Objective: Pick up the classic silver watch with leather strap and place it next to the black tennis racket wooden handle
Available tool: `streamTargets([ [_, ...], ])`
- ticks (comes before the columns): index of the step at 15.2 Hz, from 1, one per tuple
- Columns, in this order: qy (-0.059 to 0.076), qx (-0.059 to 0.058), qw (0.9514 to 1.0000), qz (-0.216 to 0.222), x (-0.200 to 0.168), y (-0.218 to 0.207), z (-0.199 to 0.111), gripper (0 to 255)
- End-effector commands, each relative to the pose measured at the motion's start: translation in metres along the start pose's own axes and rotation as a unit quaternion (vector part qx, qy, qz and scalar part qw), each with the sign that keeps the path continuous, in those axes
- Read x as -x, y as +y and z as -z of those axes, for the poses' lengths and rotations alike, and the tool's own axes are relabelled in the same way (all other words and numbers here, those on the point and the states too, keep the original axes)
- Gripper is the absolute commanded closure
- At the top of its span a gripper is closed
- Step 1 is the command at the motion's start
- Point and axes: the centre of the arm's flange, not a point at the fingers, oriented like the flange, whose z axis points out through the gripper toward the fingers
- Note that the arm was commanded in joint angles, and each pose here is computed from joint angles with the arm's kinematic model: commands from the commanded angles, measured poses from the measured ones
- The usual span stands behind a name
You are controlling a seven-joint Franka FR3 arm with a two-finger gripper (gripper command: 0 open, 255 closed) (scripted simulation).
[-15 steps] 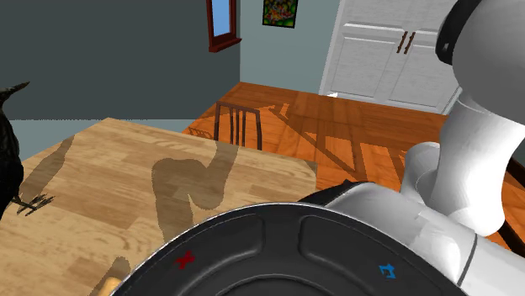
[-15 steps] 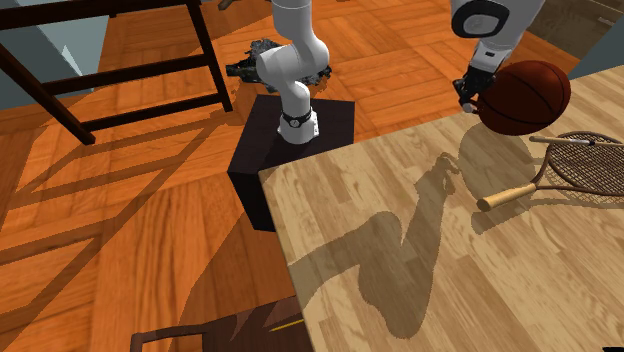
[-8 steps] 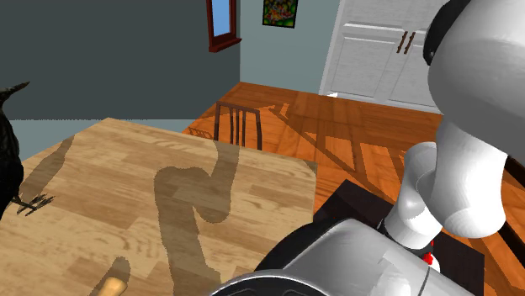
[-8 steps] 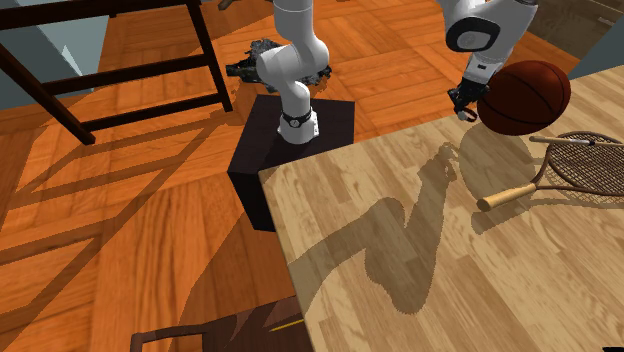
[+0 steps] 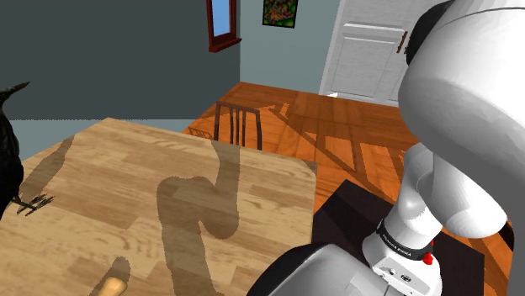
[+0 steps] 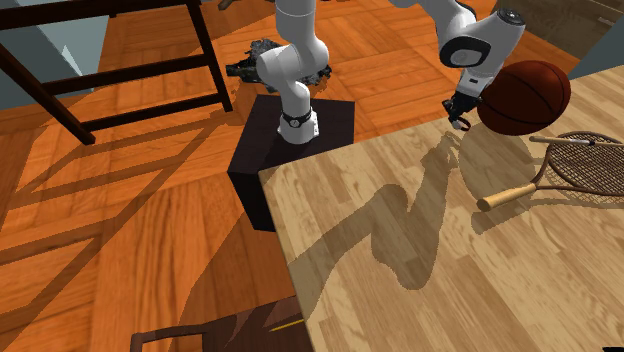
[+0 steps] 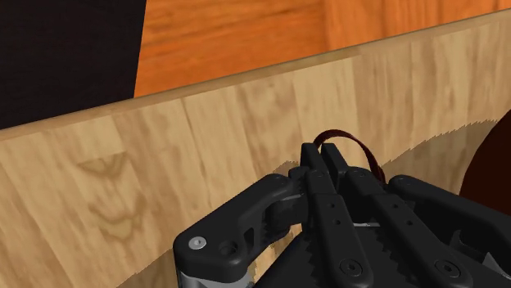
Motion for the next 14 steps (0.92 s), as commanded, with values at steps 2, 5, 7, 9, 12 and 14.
streamTargets([
  [2, 0.000, 0.000, 1.0000, 0.000, 0.000, 0.000, -0.002, 255],
  [5, 0.000, 0.000, 1.0000, 0.000, 0.000, 0.000, -0.002, 255],
  [7, 0.000, 0.000, 1.0000, 0.000, 0.000, 0.000, -0.002, 0],
  [9, 0.000, 0.000, 1.0000, 0.000, 0.000, 0.000, -0.002, 0],
  [12, 0.000, 0.000, 1.0000, 0.000, 0.000, 0.000, -0.002, 0],
  [14, 0.000, 0.000, 1.0000, 0.000, 0.000, 0.000, 0.024, 0],
])
